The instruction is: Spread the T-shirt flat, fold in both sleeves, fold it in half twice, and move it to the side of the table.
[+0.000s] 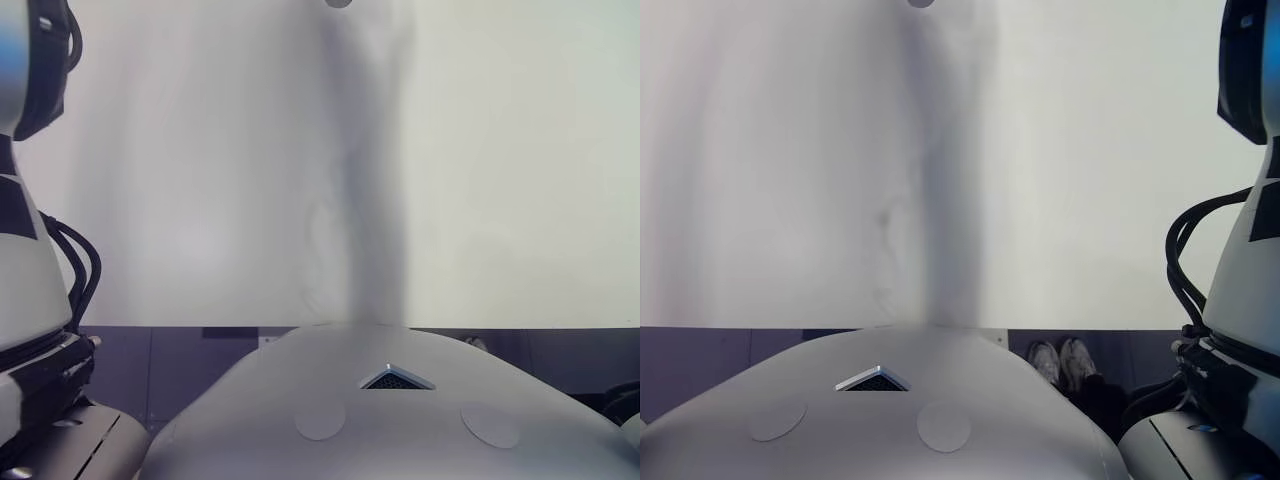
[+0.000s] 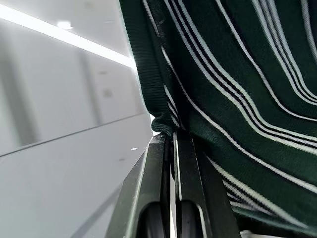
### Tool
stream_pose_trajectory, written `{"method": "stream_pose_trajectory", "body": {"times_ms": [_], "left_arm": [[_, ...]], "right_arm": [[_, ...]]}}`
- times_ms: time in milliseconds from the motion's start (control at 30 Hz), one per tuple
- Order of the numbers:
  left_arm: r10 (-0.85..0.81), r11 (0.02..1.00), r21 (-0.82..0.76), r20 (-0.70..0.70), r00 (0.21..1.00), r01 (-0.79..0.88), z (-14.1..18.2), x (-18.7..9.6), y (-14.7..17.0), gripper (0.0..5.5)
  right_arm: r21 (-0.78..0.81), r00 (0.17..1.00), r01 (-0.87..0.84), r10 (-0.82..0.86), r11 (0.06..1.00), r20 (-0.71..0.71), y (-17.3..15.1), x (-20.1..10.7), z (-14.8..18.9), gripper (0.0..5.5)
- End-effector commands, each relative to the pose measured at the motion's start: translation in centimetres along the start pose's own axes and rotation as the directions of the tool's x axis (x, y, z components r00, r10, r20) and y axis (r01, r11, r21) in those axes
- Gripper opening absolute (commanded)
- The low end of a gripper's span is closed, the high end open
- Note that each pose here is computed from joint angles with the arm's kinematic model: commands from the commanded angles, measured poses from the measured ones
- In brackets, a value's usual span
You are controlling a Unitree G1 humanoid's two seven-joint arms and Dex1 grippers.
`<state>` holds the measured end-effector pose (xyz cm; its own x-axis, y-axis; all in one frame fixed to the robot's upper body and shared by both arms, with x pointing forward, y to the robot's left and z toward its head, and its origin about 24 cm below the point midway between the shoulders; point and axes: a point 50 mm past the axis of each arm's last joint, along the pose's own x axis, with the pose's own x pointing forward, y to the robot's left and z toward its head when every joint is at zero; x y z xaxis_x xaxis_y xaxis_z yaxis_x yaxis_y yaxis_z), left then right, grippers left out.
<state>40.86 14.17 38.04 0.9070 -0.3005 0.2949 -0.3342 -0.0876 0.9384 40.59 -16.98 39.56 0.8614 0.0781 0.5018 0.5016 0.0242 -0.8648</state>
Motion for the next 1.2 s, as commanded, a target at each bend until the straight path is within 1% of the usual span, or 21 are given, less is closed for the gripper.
{"method": "stream_pose_trajectory", "body": {"times_ms": [33, 67, 133, 167, 200, 233, 300, 333, 367, 433, 500, 567, 600, 667, 733, 800, 867, 1000, 1033, 1100, 1200], "left_arm": [[-0.14, 0.986, -0.093, -0.019, 0.99, 0.138, -1.6, -0.7, -1.9, 0.0], [-0.315, 0.935, -0.149, 0.074, 0.946, 0.323, -0.9, -1.2, -4.8, 0.0], [-0.585, 0.744, -0.171, 0.3, 0.753, 0.646, 0.3, -3.1, -9.5, 0.0], [-0.68, 0.612, -0.134, 0.416, 0.604, 0.78, 0.5, -4.6, -11.2, 0.0], [-0.745, 0.45, -0.079, 0.516, 0.423, 0.89, 0.4, -6.3, -12.7, 0.0], [-0.777, 0.291, -0.008, 0.582, 0.241, 0.957, -0.3, -8.5, -13.6, 0.0], [-0.75, 0.088, 0.129, 0.661, -0.019, 0.988, -0.2, -12.5, -13.5, 0.0], [-0.719, 0.023, 0.18, 0.686, -0.109, 0.983, 0.4, -14.4, -12.8, 0.0], [-0.679, -0.024, 0.205, 0.715, -0.166, 0.979, 1.1, -15.9, -11.9, 0.0], [-0.603, -0.102, 0.264, 0.751, -0.271, 0.959, 2.5, -18.8, -10.2, 0.0], [-0.491, -0.187, 0.312, 0.792, -0.364, 0.932, 4.3, -20.9, -9.4, 0.0], [-0.391, -0.339, 0.368, 0.782, -0.486, 0.866, 5.3, -24.4, -10.8, 0.0], [-0.34, -0.43, 0.389, 0.767, -0.545, 0.815, 5.5, -26.8, -12.0, 0.0], [-0.243, -0.56, 0.401, 0.757, -0.607, 0.725, 5.8, -30.3, -13.7, 0.0], [-0.209, -0.602, 0.394, 0.762, -0.613, 0.695, 6.0, -31.4, -14.1, 0.0], [-0.244, -0.618, 0.349, 0.767, -0.593, 0.705, 6.0, -32.2, -15.6, 0.0], [-0.279, -0.619, 0.316, 0.767, -0.578, 0.719, 5.9, -32.4, -16.2, 0.0], [-0.364, -0.542, 0.252, 0.789, -0.494, 0.801, 6.3, -31.3, -16.7, 0.0], [-0.362, -0.546, 0.251, 0.79, -0.495, 0.8, 6.3, -31.3, -16.7, 0.0], [-0.341, -0.565, 0.257, 0.793, -0.506, 0.784, 6.1, -31.1, -16.1, 0.42], [-0.268, -0.581, 0.256, 0.836, -0.479, 0.772, 6.0, -29.6, -14.3, 0.95]], "right_arm": [[0.007, 0.984, -0.177, 0.177, 0.984, -0.021, 1.5, -0.4, -1.2, 0.02], [-0.032, 0.928, -0.373, 0.373, 0.927, 0.01, 4.6, -1.4, -1.5, 0.02], [-0.097, 0.744, -0.655, 0.662, 0.749, 0.09, 9.6, -4.0, -2.1, 0.02], [-0.138, 0.628, -0.751, 0.763, 0.646, 0.154, 11.6, -5.6, -2.3, 0.02], [-0.172, 0.516, -0.813, 0.825, 0.556, 0.231, 13.1, -7.3, -2.2, 0.02], [-0.21, 0.403, -0.853, 0.858, 0.479, 0.319, 13.8, -9.0, -2.1, 0.02], [-0.267, 0.257, -0.88, 0.867, 0.393, 0.427, 13.2, -11.6, -2.0, 0.02], [-0.271, 0.209, -0.892, 0.862, 0.361, 0.462, 12.1, -12.7, -2.2, 0.02], [-0.266, 0.156, -0.909, 0.854, 0.32, 0.496, 11.0, -13.9, -2.2, 0.02], [-0.3, -0.028, -0.937, 0.819, 0.177, 0.573, 8.8, -17.1, -2.0, 0.02], [-0.36, -0.271, -0.932, 0.734, -0.038, 0.623, 8.5, -21.7, -1.3, 0.02], [-0.433, -0.532, -0.844, 0.593, -0.315, 0.605, 9.9, -28.1, -0.7, 0.02], [-0.453, -0.62, -0.785, 0.526, -0.423, 0.582, 10.5, -31.1, -0.8, 0.02], [-0.442, -0.692, -0.715, 0.457, -0.543, 0.558, 11.1, -34.4, -1.3, 0.02], [-0.42, -0.703, -0.698, 0.444, -0.58, 0.556, 11.1, -35.3, -1.4, 0.02], [-0.401, -0.685, -0.713, 0.448, -0.576, 0.574, 11.5, -35.8, -1.0, 0.02], [-0.383, -0.67, -0.725, 0.459, -0.572, 0.584, 11.5, -35.8, -0.7, 0.02], [-0.345, -0.626, -0.766, 0.508, -0.542, 0.592, 11.5, -35.2, -0.7, 0.02], [-0.339, -0.621, -0.77, 0.516, -0.54, 0.59, 11.4, -35.0, -0.6, 0.26], [-0.331, -0.62, -0.771, 0.52, -0.545, 0.587, 11.0, -34.2, -0.6, 0.57], [-0.297, -0.603, -0.78, 0.533, -0.551, 0.594, 10.0, -31.6, -1.4, 1.13]]}}
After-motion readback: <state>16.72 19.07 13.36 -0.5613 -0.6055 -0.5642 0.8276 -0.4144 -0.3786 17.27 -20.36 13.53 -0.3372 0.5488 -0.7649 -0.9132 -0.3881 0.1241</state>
